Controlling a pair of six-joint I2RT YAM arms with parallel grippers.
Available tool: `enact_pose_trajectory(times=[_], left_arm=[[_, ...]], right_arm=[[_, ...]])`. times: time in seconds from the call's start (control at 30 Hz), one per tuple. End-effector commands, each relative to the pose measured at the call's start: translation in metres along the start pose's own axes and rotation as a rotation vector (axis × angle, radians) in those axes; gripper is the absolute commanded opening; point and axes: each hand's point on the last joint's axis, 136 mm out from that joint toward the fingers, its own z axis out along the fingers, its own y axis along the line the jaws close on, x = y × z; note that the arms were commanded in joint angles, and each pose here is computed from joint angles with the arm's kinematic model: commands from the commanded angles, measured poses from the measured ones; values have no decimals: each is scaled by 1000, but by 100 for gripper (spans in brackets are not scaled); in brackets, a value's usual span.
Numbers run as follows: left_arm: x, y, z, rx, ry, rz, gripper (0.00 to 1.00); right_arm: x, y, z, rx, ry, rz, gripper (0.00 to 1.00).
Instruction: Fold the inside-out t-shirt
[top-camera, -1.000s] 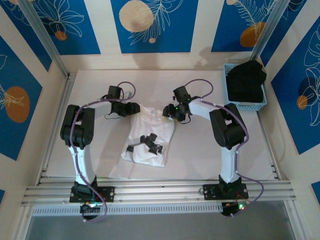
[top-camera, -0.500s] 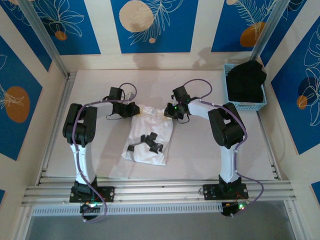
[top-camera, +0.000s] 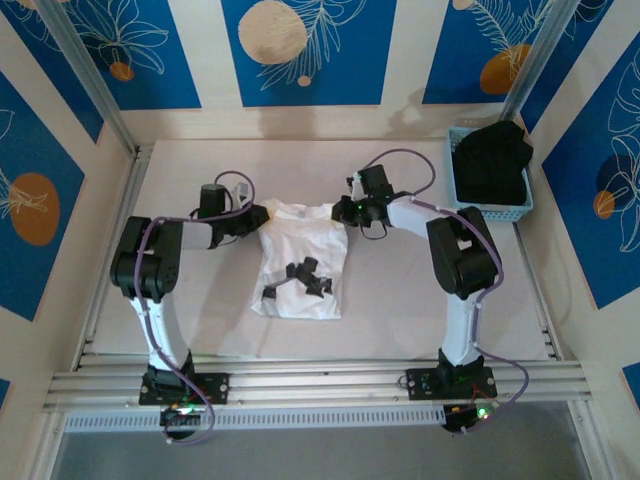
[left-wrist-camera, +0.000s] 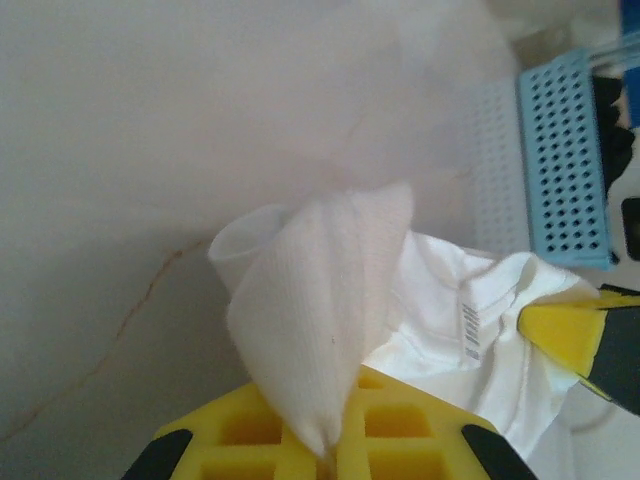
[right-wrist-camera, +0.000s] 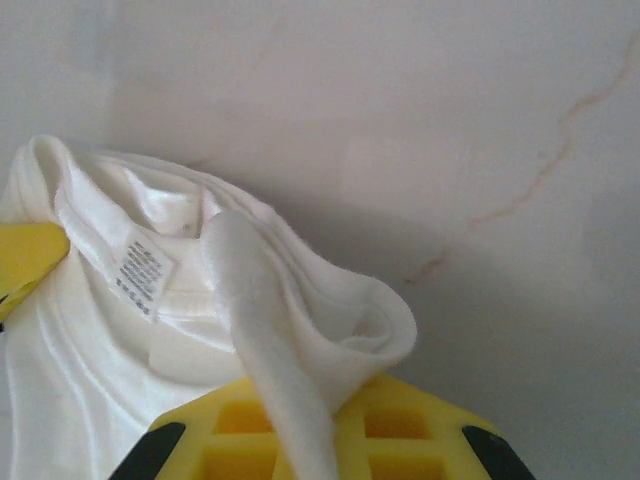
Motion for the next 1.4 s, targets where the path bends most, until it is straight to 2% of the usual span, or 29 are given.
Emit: enact_pose_trajectory(times=[0.0,0.1,0.27,0.5,0.63,0.77,0.87,1.0,1.13,1.37], left_arm=[[-33,-44,-21,103,-119,74,0],[-42,-63,-37,106,-161,117,0],[-58,-115,-75,137,-258,217,0],[-63,-196,-140,200,-403,375,0],[-49,-238,-173,262,-456,479,0],[-19,-258,-188,300,-454,557,0],[-5,-259,-191,278,-465,594,0],[-13,-253,-185,246,-492,590,0],[-33,-246,-167,213,-537,597,0],[-80,-250,-139,174,-621,641,0]], right_arm=[[-31,45,-29,-123,-81,-134,0],[-42,63,-49,-143,-124,-191,0],[-61,106,-103,-188,-216,-286,0],[-58,173,-191,-230,-370,-471,0],[-42,203,-240,-271,-445,-552,0],[-13,221,-269,-312,-473,-621,0],[-2,220,-278,-300,-497,-633,0],[-11,207,-276,-229,-534,-627,0],[-40,186,-262,-154,-570,-622,0],[-107,169,-240,-162,-593,-606,0]])
